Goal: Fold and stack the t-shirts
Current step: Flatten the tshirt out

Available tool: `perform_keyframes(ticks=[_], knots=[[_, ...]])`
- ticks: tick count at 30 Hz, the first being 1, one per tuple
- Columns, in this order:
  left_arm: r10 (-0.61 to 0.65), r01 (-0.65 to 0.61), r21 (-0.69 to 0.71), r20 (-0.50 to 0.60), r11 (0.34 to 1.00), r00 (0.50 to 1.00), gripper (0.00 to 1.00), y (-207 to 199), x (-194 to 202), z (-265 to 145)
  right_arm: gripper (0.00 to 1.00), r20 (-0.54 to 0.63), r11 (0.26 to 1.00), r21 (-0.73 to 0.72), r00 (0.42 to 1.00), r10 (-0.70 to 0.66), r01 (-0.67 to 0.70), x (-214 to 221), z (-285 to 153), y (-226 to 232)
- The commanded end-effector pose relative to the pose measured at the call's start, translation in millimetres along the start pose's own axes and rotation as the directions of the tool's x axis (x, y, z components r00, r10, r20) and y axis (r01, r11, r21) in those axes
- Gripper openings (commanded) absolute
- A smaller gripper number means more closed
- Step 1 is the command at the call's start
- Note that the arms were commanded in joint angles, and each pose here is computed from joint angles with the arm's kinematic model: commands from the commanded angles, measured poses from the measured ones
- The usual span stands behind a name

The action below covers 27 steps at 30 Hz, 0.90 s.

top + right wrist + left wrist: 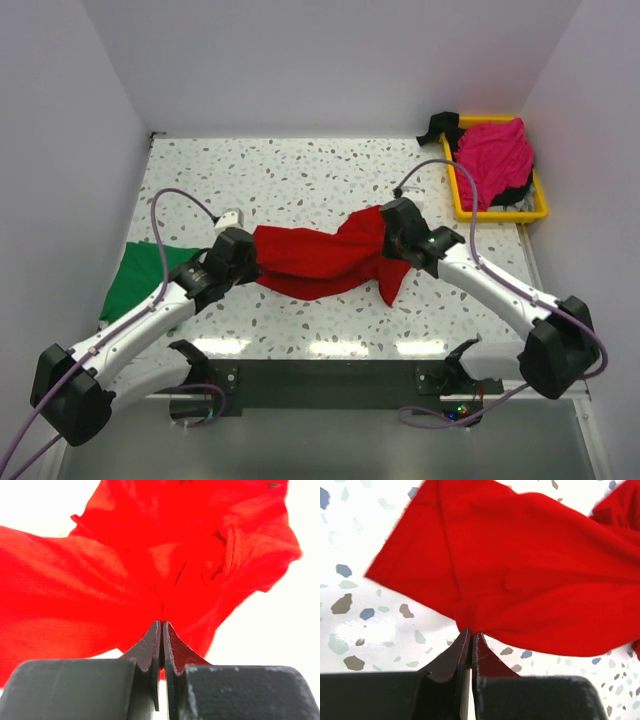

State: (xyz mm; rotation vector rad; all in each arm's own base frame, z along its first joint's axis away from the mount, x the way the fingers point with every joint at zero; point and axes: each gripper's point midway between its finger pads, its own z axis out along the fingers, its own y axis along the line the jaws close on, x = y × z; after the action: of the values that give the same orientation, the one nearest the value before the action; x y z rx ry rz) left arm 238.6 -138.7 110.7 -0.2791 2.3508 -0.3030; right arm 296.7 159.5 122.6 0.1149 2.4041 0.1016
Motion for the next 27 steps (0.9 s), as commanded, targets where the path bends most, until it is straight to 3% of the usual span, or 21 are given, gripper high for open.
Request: perform_keyframes(ticks=[1,7,11,15,17,18,19,27], knots=[[-0.015,0.018,-0.043,0.069,0.999,0.997,0.00,12,-22,-4,0.03,0.011,0.994,0.106,1.000,0.027,-0.028,12,-22,-40],[-0.046,0.050,-0.036,0.107,0.998,0.993,0.00,18,-37,-5,0.22,0.024,0.993,0.112,0.999,0.043,-0.046,24,-35,-60],[-0.040,0.043,-0.034,0.101,0.998,0.994,0.00,17,-37,-3,0.24,-0.031,0.997,0.070,0.999,0.040,-0.037,33,-23,-47],[-0.040,0.046,-0.059,0.105,0.997,0.994,0.00,24,-37,-2,0.17,-0.048,0.996,0.078,0.998,0.042,-0.039,40,-15,-47],[-0.039,0.045,-0.057,0.106,0.997,0.994,0.00,25,-36,-2,0.23,-0.049,0.997,0.072,0.998,0.044,-0.040,40,-13,-45],[-0.042,0.048,-0.056,0.110,0.997,0.993,0.00,26,-37,-2,0.35,-0.045,0.997,0.066,0.998,0.048,-0.045,38,-12,-43],[-0.043,0.050,-0.056,0.111,0.997,0.993,0.00,26,-38,-2,0.39,-0.042,0.997,0.059,0.998,0.050,-0.047,37,-11,-41],[-0.048,0.053,-0.045,0.101,0.998,0.994,0.00,24,-36,-1,0.49,0.011,0.996,-0.030,0.996,0.087,-0.087,10,-14,-16]])
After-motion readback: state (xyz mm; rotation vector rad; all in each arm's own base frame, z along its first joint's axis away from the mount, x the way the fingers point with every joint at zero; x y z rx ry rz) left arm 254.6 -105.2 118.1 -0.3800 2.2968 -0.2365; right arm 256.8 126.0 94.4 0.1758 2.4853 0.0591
